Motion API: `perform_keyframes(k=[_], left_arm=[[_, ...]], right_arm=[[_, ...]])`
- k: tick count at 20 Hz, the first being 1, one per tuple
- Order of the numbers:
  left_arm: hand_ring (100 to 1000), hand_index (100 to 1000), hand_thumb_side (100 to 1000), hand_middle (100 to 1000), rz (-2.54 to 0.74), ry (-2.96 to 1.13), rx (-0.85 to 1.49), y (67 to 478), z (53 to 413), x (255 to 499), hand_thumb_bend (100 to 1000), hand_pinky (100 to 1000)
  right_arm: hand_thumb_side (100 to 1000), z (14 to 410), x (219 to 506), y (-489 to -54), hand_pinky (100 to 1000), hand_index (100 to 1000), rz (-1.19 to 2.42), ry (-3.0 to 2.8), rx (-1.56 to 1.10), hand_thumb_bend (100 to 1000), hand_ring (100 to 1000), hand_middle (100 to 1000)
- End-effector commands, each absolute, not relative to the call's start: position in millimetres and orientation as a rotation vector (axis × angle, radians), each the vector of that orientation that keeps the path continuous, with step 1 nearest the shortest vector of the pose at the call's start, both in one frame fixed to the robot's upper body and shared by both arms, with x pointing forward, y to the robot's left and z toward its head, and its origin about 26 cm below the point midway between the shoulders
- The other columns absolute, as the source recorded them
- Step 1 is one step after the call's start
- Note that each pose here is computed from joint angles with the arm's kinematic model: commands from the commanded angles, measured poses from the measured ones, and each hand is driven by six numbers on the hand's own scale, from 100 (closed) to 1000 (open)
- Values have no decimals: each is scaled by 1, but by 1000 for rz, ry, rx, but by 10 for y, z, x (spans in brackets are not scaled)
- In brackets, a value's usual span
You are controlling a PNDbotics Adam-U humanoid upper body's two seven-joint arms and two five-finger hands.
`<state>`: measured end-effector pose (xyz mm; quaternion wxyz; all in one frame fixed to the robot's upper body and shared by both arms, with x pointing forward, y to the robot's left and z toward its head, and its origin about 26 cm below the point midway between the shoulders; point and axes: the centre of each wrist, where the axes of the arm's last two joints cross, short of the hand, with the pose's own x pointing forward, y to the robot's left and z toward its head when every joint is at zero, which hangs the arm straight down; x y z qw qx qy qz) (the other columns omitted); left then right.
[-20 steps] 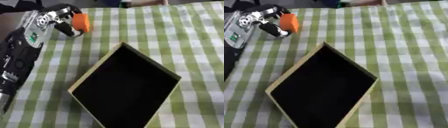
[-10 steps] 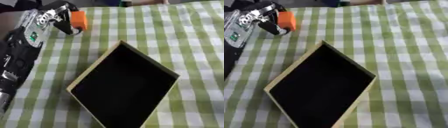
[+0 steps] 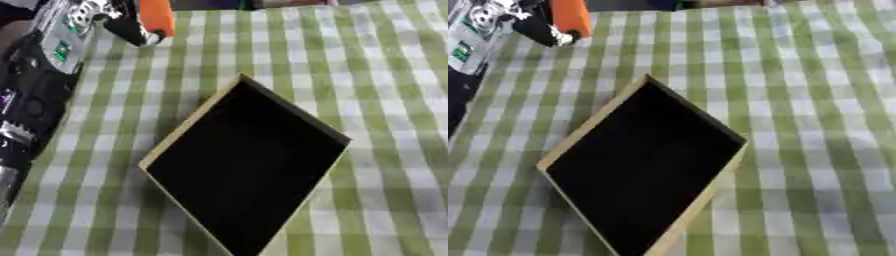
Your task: Pick up objects on the table and place them in the box.
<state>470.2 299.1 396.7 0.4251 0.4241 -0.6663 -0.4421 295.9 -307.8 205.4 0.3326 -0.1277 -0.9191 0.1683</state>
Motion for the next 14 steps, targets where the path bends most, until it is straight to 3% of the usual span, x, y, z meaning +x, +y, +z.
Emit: perform_keyframes(k=[1,7,14], left_arm=[[459,512,161,467,-1072,-1747,1077,2988,4168,4586,100,508],[460,514,171,474,-1059,-1905,984,2691,4131,4409,100,513],[467,520,157,481,-1193,-2041,876,2010,3990,3943,100,527]], right_arm=[[1000,2132,2918,-3112,825,811,457,-2419,-358,100,674,613],[1000,2077,2891,-3160,825,811,442,-2389,-382,100,674,614],[1000,2002,2857,-3205,824,811,420,-2358,-404,100,677,616]])
